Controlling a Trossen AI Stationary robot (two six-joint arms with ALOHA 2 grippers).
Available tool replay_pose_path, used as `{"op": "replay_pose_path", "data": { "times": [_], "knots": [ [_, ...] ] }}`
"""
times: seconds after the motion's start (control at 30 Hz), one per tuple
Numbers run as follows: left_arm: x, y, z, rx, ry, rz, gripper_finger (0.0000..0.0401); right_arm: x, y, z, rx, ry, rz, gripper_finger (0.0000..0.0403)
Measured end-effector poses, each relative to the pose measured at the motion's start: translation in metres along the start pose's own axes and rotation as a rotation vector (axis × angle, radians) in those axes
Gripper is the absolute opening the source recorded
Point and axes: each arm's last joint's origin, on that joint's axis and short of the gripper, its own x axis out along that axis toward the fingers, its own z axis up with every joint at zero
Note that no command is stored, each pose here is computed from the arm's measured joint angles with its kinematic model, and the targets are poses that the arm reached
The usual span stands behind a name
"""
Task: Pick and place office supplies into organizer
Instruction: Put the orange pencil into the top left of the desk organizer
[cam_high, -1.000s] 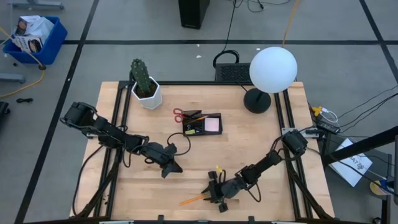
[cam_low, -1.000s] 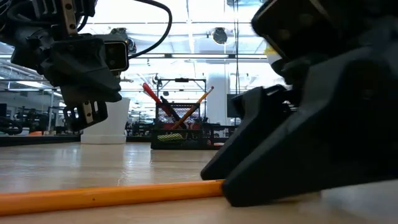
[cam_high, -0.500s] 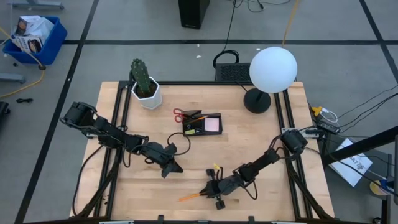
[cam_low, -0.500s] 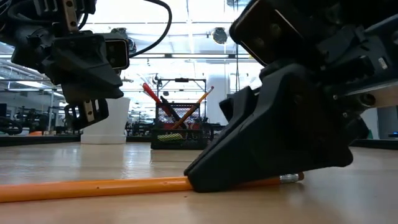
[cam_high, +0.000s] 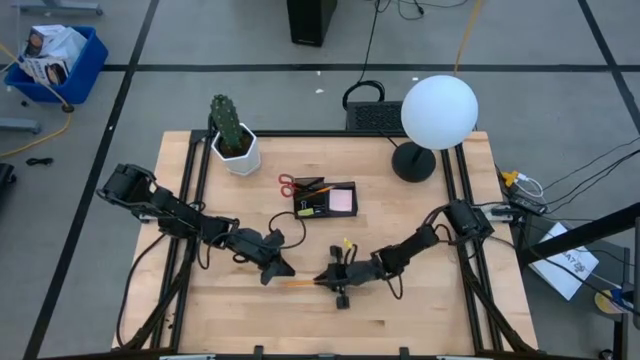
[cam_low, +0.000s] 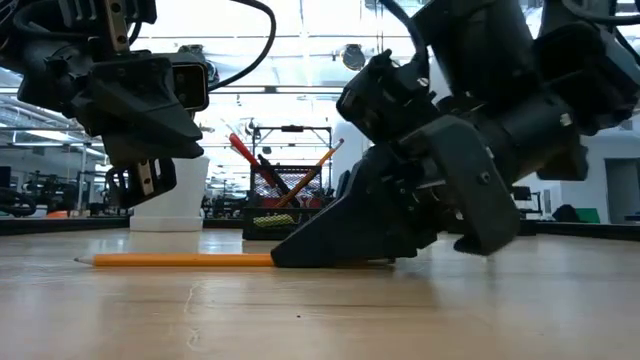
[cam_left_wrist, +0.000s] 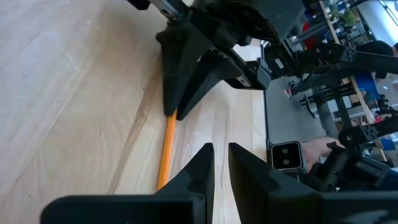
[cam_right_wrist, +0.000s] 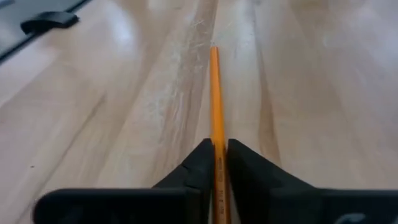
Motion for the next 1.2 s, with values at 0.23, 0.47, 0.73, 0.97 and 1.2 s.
{"op": "replay_pose_path", "data": {
  "times": [0.23, 0.47, 0.73, 0.97, 1.2],
  "knots": [
    [0.000, 0.000, 0.000, 0.001, 0.000, -0.001, 0.0056, 0.000, 0.000, 0.000, 0.036, 0.004, 0.029, 0.0106],
    [0.000, 0.000, 0.000, 0.002, -0.001, -0.002, 0.0055, -0.008, 0.009, -0.009, 0.034, -0.033, -0.006, 0.0125],
    [0.000, -0.001, 0.000, 0.003, -0.005, -0.005, 0.0043, -0.016, 0.010, -0.018, 0.028, -0.056, -0.022, 0.0103],
    [0.000, -0.004, 0.003, 0.009, -0.031, -0.041, 0.0042, -0.016, 0.009, -0.020, 0.027, -0.040, -0.024, 0.0063],
    [0.000, -0.004, 0.003, 0.009, -0.030, -0.040, 0.0040, -0.007, 0.011, -0.033, 0.081, -0.087, -0.009, 0.0014]
  ]
}}
